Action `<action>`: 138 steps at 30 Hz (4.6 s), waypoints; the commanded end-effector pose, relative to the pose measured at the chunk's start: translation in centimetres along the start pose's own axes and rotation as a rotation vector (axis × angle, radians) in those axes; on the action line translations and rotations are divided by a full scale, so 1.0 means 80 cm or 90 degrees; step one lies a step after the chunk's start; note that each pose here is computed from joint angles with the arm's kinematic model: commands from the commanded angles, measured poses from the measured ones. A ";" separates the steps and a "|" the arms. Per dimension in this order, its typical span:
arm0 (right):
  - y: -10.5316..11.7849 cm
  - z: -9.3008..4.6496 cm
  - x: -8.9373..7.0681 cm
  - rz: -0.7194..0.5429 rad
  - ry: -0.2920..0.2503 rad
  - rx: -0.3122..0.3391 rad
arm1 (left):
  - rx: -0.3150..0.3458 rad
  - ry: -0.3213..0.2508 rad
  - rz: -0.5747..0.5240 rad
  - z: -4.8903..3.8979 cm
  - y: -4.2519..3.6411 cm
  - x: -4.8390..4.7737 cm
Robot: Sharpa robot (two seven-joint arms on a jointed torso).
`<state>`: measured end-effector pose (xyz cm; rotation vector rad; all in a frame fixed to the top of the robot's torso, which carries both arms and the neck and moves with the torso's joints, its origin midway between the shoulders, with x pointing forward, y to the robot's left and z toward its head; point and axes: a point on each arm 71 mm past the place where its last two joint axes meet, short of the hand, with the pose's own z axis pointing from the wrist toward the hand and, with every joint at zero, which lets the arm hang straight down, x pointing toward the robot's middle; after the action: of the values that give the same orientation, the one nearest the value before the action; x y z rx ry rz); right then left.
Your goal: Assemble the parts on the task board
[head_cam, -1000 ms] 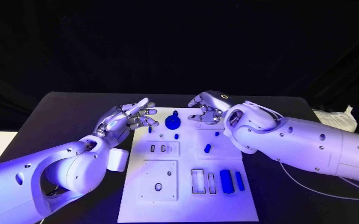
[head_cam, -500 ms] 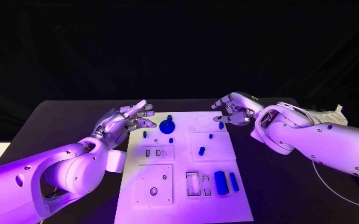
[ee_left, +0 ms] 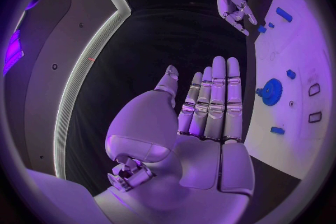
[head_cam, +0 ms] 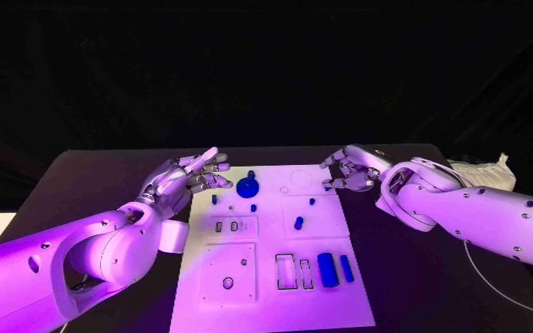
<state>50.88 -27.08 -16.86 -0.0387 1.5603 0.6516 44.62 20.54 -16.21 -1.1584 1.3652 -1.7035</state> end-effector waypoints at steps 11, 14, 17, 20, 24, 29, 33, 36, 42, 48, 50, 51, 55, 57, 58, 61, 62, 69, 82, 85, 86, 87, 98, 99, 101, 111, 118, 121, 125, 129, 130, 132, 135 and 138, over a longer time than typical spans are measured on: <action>-0.007 0.003 0.015 -0.002 0.043 0.009 | 0.001 0.013 -0.008 -0.001 -0.0012 0.003; -0.008 0.002 0.019 -0.004 0.049 0.012 | 0.001 0.012 -0.008 -0.002 -0.0014 0.002; -0.010 0.002 0.021 -0.007 0.051 0.015 | 0.001 0.012 -0.008 -0.002 -0.0014 0.002; -0.012 0.001 0.022 -0.009 0.052 0.020 | 0.001 0.012 -0.008 -0.002 -0.0015 0.002; -0.014 0.002 0.023 -0.011 0.052 0.024 | 0.001 0.012 -0.007 -0.002 -0.0014 0.001; -0.015 0.003 0.026 -0.011 0.055 0.025 | 0.001 0.012 -0.008 -0.001 -0.0011 0.002; -0.016 0.004 0.027 -0.011 0.057 0.027 | 0.001 0.012 -0.008 0.000 -0.0008 0.002; -0.017 0.005 0.028 -0.012 0.057 0.028 | 0.001 0.012 -0.008 0.000 -0.0007 0.002; -0.020 0.005 0.028 -0.013 0.059 0.031 | 0.001 0.013 -0.008 0.000 -0.0005 0.002; -0.023 0.005 0.027 -0.014 0.056 0.036 | 0.001 0.012 -0.008 0.000 -0.0004 0.002; -0.023 0.005 0.027 -0.015 0.056 0.037 | 0.001 0.012 -0.008 0.000 -0.0003 0.002; -0.024 0.005 0.027 -0.015 0.056 0.037 | 0.001 0.012 -0.008 0.000 -0.0003 0.002; -0.025 0.005 0.027 -0.015 0.055 0.038 | 0.001 0.012 -0.008 0.001 -0.0003 0.001; -0.025 0.005 0.027 -0.015 0.055 0.038 | 0.001 0.012 -0.008 0.001 -0.0003 0.001; -0.025 0.005 0.027 -0.015 0.055 0.038 | 0.001 0.012 -0.008 0.001 -0.0003 0.001; -0.025 0.005 0.027 -0.015 0.056 0.038 | 0.001 0.012 -0.008 0.001 -0.0003 0.001; -0.025 0.005 0.027 -0.015 0.057 0.037 | 0.001 0.012 -0.008 0.001 -0.0002 0.001; -0.024 0.006 0.028 -0.015 0.057 0.036 | 0.001 0.012 -0.008 0.001 -0.0002 0.002; -0.022 0.008 0.027 -0.018 0.044 0.037 | 0.001 0.012 -0.008 0.001 -0.0002 0.001; -0.022 0.009 0.027 -0.020 0.036 0.039 | 0.001 0.012 -0.008 0.001 -0.0001 0.001; -0.021 0.009 0.026 -0.020 0.033 0.039 | 0.001 0.012 -0.008 0.001 -0.0001 0.001; -0.021 0.009 0.026 -0.021 0.030 0.039 | 0.001 0.012 -0.008 0.001 -0.0001 0.001; 0.012 0.009 0.021 0.075 0.025 0.067 | 0.002 0.012 -0.008 0.001 0.0001 0.002; 0.019 0.010 0.020 0.084 0.025 0.068 | 0.002 0.012 -0.008 0.001 0.0000 0.001; 0.036 0.011 0.018 0.096 0.027 0.065 | 0.002 0.010 -0.007 0.001 0.0000 0.001; 0.127 0.030 0.037 0.065 0.055 -0.015 | 0.003 0.013 -0.008 0.000 -0.0005 0.002; 0.168 0.040 0.062 0.049 0.071 -0.033 | 0.004 0.012 -0.008 -0.001 -0.0015 0.002; 0.182 0.044 0.074 0.037 0.074 -0.045 | 0.005 0.010 -0.007 -0.001 -0.0018 0.000; 0.195 0.046 0.088 0.026 0.080 -0.056 | 0.006 0.007 -0.005 -0.001 -0.0021 -0.002; 0.206 0.048 0.102 0.017 0.090 -0.064 | 0.006 0.005 -0.004 0.000 -0.0023 -0.004; 0.208 0.048 0.105 0.015 0.092 -0.066 | 0.007 0.004 -0.004 0.000 -0.0023 -0.004; 0.211 0.048 0.109 0.012 0.096 -0.069 | 0.007 0.003 -0.003 0.000 -0.0024 -0.005; 0.215 0.049 0.115 0.008 0.102 -0.072 | 0.007 0.003 -0.003 0.000 -0.0025 -0.005; 0.218 0.049 0.120 0.004 0.107 -0.076 | 0.007 0.003 -0.003 0.000 -0.0024 -0.005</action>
<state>46.24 -7.53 -18.88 -0.1437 1.6827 0.7967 44.81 21.13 -16.30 -1.1648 1.3615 -1.6902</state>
